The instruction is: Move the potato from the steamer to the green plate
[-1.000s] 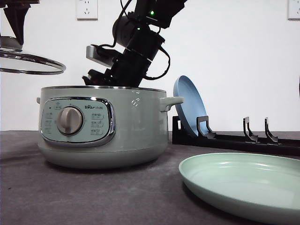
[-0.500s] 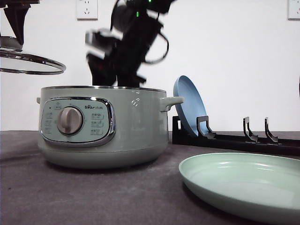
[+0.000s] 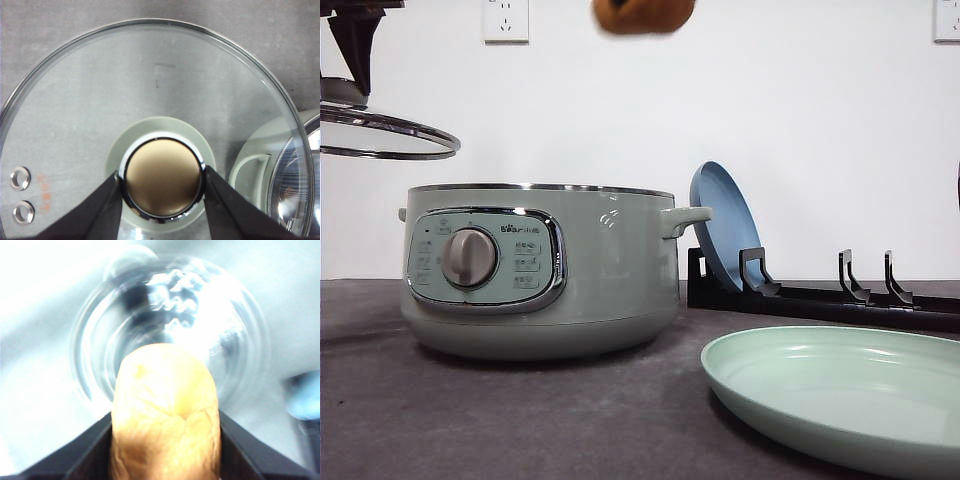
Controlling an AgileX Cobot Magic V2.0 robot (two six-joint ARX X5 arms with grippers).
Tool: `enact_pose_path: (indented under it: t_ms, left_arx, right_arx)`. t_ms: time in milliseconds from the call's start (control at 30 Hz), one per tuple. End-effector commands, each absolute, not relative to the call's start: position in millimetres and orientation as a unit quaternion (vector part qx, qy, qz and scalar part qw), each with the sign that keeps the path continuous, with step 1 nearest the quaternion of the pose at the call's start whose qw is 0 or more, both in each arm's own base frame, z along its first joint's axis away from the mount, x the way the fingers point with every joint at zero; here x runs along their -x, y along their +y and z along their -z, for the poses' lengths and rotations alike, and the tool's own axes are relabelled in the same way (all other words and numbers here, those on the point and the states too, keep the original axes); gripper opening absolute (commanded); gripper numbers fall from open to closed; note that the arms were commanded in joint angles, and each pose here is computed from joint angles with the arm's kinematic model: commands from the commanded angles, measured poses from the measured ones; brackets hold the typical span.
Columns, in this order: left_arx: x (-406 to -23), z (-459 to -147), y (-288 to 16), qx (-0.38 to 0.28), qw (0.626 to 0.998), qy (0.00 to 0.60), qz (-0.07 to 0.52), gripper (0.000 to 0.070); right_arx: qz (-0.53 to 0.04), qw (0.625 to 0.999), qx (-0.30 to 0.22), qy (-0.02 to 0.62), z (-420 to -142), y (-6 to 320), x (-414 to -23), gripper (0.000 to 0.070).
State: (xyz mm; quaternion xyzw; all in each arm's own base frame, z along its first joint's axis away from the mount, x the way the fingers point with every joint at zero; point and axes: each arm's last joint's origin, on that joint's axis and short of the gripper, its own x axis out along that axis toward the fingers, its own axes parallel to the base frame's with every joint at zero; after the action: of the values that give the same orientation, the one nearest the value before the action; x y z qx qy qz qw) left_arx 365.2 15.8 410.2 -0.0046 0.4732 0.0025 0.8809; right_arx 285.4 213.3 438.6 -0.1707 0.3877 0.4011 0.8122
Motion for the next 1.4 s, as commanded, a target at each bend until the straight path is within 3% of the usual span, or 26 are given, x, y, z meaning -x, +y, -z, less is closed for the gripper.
enact_pose_path:
  t_ms: [0, 200, 467, 767, 1133, 1367]
  left_arx:
    - [-363.4, -424.4, 15.1, 0.006, 0.898, 0.441, -0.003, 0.0009]
    - [-363.4, -423.8, 15.1, 0.007, 0.897, 0.442, -0.004, 0.0009]
    - [-363.7, -423.5, 15.1, 0.007, 0.897, 0.442, -0.004, 0.0009]
    - [-363.7, -423.5, 15.1, 0.007, 0.897, 0.442, -0.004, 0.0009]
    - [-364.2, -423.6, 12.9, 0.006, 0.898, 0.44, -0.001, 0.0009]
    - [-364.5, -423.9, 12.8, 0.006, 0.899, 0.438, -0.001, 0.0009]
  right_arx:
    - [-0.395, 0.806, 0.177, 0.405, -443.5, 205.8, -268.7, 0.0237]
    - [-0.363, 0.816, 0.181, 0.412, -453.7, 162.3, -213.0, 0.0237]
    - [-0.333, 0.825, 0.141, 0.434, -423.3, 116.2, -151.7, 0.0237]
    - [-0.285, 0.857, 0.054, 0.426, -349.1, 99.0, -130.0, 0.0237]
    - [-0.253, 0.844, 0.021, 0.473, -236.2, 110.5, -145.5, 0.0237]
    - [-0.243, 0.84, 0.014, 0.484, -196.5, 116.3, -153.4, 0.0237]
